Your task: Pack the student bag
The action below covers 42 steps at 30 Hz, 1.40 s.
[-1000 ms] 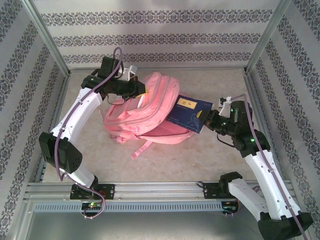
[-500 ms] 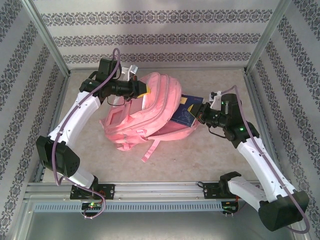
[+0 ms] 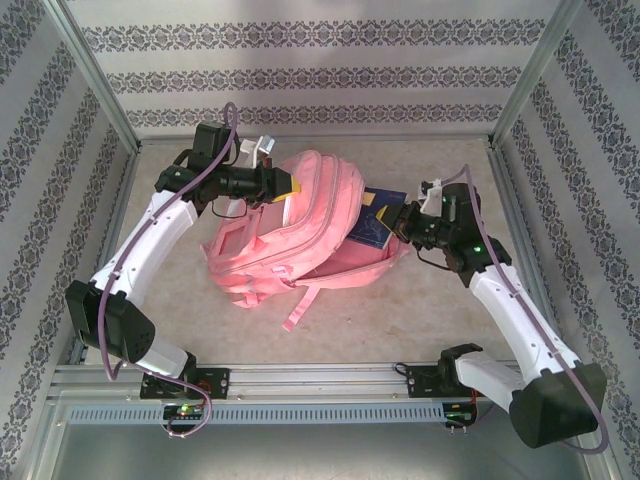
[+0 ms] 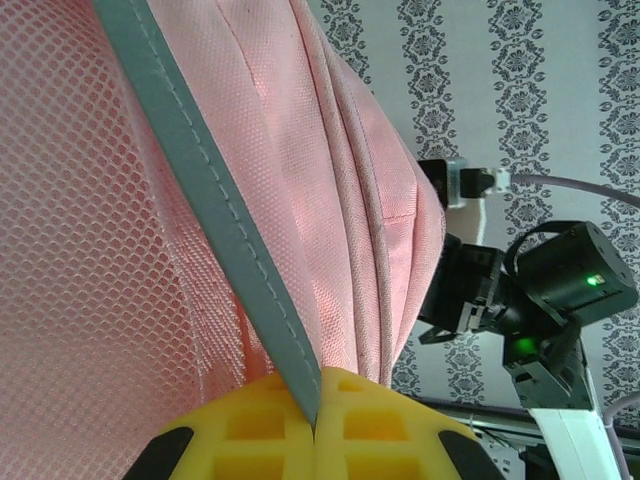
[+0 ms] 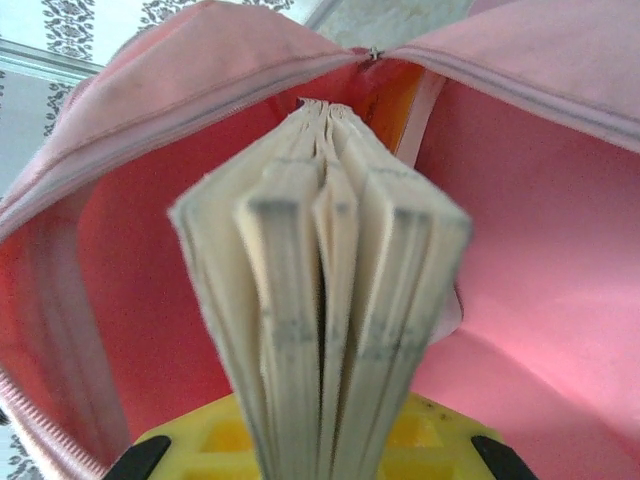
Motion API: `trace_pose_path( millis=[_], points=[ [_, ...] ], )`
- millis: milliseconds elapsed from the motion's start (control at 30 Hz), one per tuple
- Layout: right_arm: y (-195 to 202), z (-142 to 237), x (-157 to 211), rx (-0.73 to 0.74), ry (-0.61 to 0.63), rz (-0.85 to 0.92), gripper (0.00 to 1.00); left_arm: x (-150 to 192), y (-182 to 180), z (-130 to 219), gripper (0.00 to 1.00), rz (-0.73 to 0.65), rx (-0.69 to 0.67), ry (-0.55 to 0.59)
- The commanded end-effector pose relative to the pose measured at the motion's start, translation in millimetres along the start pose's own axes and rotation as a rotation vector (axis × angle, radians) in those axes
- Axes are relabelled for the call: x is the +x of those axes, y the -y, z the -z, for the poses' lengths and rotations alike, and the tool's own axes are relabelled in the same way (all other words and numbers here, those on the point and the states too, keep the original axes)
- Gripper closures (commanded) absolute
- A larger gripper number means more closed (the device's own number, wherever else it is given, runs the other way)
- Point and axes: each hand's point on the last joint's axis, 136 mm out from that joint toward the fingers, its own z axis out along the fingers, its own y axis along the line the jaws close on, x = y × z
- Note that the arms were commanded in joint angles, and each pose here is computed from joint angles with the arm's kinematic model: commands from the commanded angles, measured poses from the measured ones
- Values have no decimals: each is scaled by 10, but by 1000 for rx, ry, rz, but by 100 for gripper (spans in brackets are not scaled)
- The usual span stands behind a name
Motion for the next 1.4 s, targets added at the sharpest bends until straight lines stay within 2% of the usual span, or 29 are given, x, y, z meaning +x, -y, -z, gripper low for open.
trace_pose_path(
  millis=[0,167,533,733,967,1067,1167,1367],
  points=[
    [-277,-48,-8,-115,-18,0,100,-19,663,264,100,-202,175,56],
    [-330,-271,97,-113,-87,-21,100,-16,669,250,100,-204,179,55],
    [-368,-1013,117,-131,-120,-89,100,-16,676,198,100,-210,195,45],
    [-292,-1388,176,-41,-128,-82,100,-15,659,160,100,-205,199,39],
    [-144,-1873,348,26,-179,-82,82,-35,654,149,100,-206,200,45],
    [-165,-2029,425,1,-221,-92,54,-34,611,138,100,-201,185,45],
    [-215,-1970,413,1,-217,-50,38,-30,553,131,100,-192,157,48],
    [-313,-1573,308,-11,-180,58,19,-52,359,92,100,-157,79,59]
  ],
)
